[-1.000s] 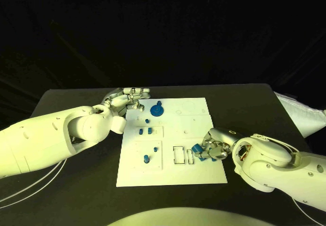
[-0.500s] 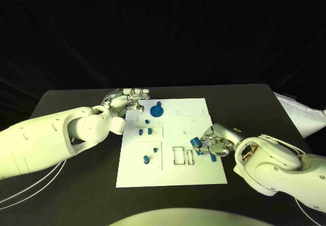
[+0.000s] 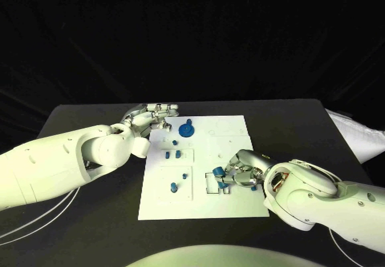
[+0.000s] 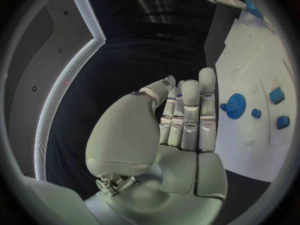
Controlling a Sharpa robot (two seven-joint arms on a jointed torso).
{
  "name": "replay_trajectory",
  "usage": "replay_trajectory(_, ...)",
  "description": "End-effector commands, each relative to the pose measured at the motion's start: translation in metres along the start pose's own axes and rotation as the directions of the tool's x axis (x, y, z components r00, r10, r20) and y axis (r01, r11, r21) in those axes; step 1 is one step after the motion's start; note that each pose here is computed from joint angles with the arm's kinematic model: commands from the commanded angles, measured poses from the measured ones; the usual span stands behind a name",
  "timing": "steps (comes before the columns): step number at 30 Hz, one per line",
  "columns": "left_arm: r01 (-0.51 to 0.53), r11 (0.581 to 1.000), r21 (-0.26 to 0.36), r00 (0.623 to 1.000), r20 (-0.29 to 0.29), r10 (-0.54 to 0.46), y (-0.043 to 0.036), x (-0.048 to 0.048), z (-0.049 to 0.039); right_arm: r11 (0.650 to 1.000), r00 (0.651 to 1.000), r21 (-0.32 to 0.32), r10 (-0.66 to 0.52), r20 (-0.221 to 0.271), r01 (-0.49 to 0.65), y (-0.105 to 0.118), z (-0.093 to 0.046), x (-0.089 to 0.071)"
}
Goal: Assemble the parts on the task board
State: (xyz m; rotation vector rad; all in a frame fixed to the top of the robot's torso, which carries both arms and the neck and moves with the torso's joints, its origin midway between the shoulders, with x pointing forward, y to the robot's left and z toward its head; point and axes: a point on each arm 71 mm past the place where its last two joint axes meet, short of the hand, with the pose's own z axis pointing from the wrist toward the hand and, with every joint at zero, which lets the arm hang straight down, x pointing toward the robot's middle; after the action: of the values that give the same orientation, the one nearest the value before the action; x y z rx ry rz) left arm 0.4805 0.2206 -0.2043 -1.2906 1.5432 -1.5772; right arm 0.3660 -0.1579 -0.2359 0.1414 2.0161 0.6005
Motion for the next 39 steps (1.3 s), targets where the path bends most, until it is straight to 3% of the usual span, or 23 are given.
replay_trajectory(1,0.011,1.0,0.003,1.0,-0.023,-0.011,-0.0003,0.0031,0.0001,1.0,0.997,0.02,-0.017,-0.082,0.019,0.0005,0.0018,0.0083)
replay_trajectory(14,0.011,1.0,0.003,1.0,-0.024,-0.011,-0.0002,0.0035,0.0004,1.0,0.996,0.012,-0.02,-0.09,0.021,0.0063,0.0064,0.013)
replay_trajectory(29,0.011,1.0,0.0,1.0,-0.025,-0.011,0.0,0.003,0.0003,0.996,0.996,0.009,-0.088,0.004,0.088,0.0004,0.0073,0.0046)
replay_trajectory(39,0.012,1.0,-0.002,1.0,-0.028,-0.012,0.0002,0.003,0.0006,0.994,0.994,-0.026,-0.107,0.011,0.107,0.006,0.0039,0.0055)
